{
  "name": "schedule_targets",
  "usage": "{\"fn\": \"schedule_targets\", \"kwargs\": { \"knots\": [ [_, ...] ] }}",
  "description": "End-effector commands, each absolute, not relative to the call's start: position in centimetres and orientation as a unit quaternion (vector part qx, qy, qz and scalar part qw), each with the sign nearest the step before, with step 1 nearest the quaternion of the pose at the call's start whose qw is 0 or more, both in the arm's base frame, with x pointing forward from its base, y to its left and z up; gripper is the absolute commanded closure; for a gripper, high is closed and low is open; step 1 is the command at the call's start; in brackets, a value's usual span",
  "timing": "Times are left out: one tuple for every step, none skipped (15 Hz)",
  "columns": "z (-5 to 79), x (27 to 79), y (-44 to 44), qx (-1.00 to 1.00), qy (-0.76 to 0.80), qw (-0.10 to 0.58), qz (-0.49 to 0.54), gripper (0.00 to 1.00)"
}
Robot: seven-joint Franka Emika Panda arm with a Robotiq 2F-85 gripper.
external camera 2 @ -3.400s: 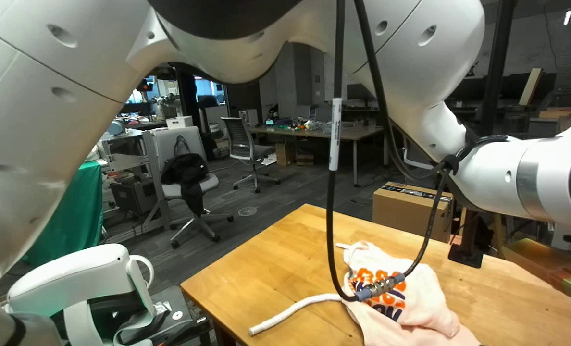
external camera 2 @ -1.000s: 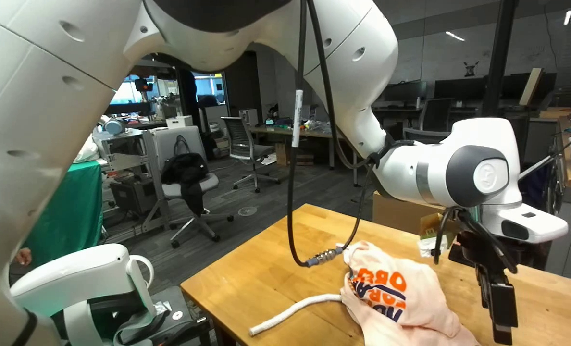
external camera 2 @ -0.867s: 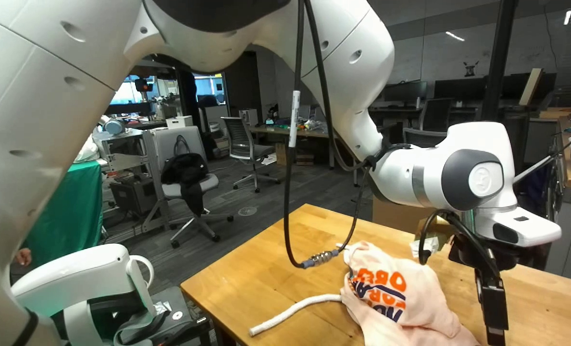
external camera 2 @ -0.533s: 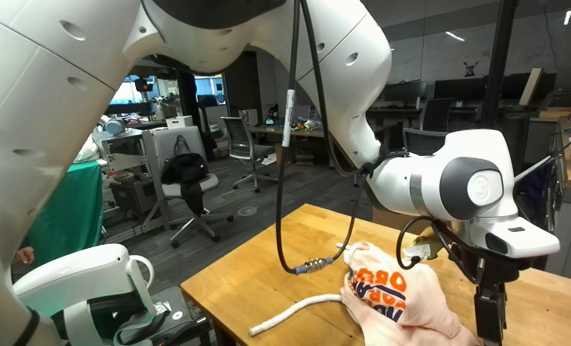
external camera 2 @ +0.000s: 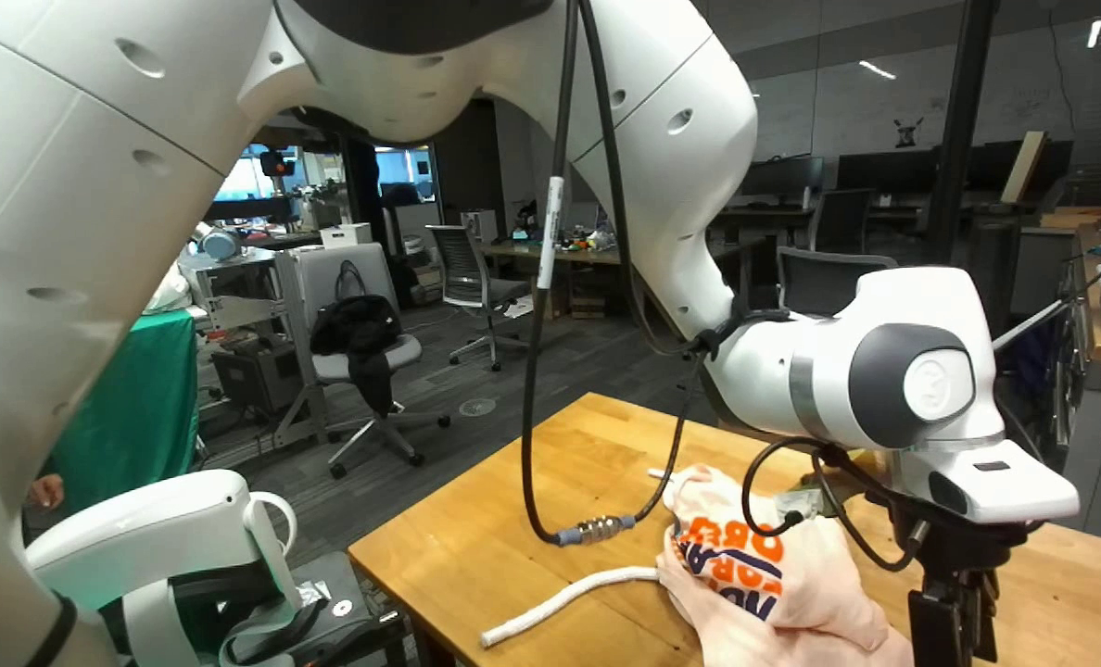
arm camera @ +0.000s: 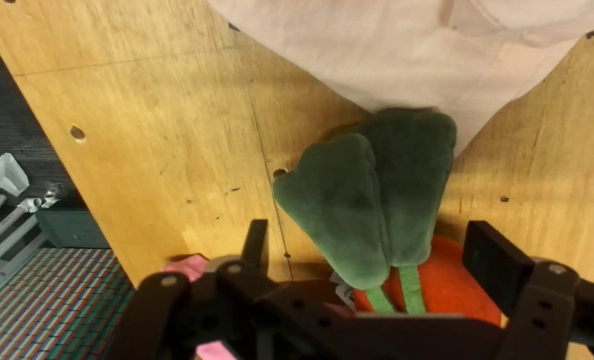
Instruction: Spread the pile on the table
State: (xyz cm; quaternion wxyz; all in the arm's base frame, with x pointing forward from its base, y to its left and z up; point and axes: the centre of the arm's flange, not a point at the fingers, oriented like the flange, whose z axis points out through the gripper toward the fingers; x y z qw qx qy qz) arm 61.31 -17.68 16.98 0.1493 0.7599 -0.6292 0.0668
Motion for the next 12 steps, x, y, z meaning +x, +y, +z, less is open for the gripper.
{"fn": "schedule_targets", "kwargs": {
  "knots": [
    [16.7,61.9,-17.5,0.753,-0.633,0.154,0.094,0.00],
    [16.5,62.2,-17.6,0.753,-0.632,0.155,0.098,0.00],
    [16.4,62.4,-17.6,0.752,-0.632,0.157,0.100,0.00],
    [16.2,62.6,-17.8,0.753,-0.631,0.160,0.099,0.00],
    [16.0,62.8,-17.9,0.753,-0.629,0.164,0.100,0.00],
    [15.8,63.0,-18.1,0.753,-0.628,0.167,0.101,0.00],
    [15.6,63.3,-18.4,0.753,-0.628,0.168,0.101,0.00],
    [15.4,63.6,-18.6,0.753,-0.628,0.168,0.102,0.00],
    [15.2,63.9,-18.8,0.753,-0.627,0.170,0.104,0.00],
    [15.0,64.1,-19.1,0.753,-0.627,0.171,0.104,0.00],
    [14.8,64.4,-19.4,0.753,-0.626,0.172,0.107,0.00],
    [14.8,64.6,-19.6,0.753,-0.626,0.172,0.110,0.00]
  ]
}}
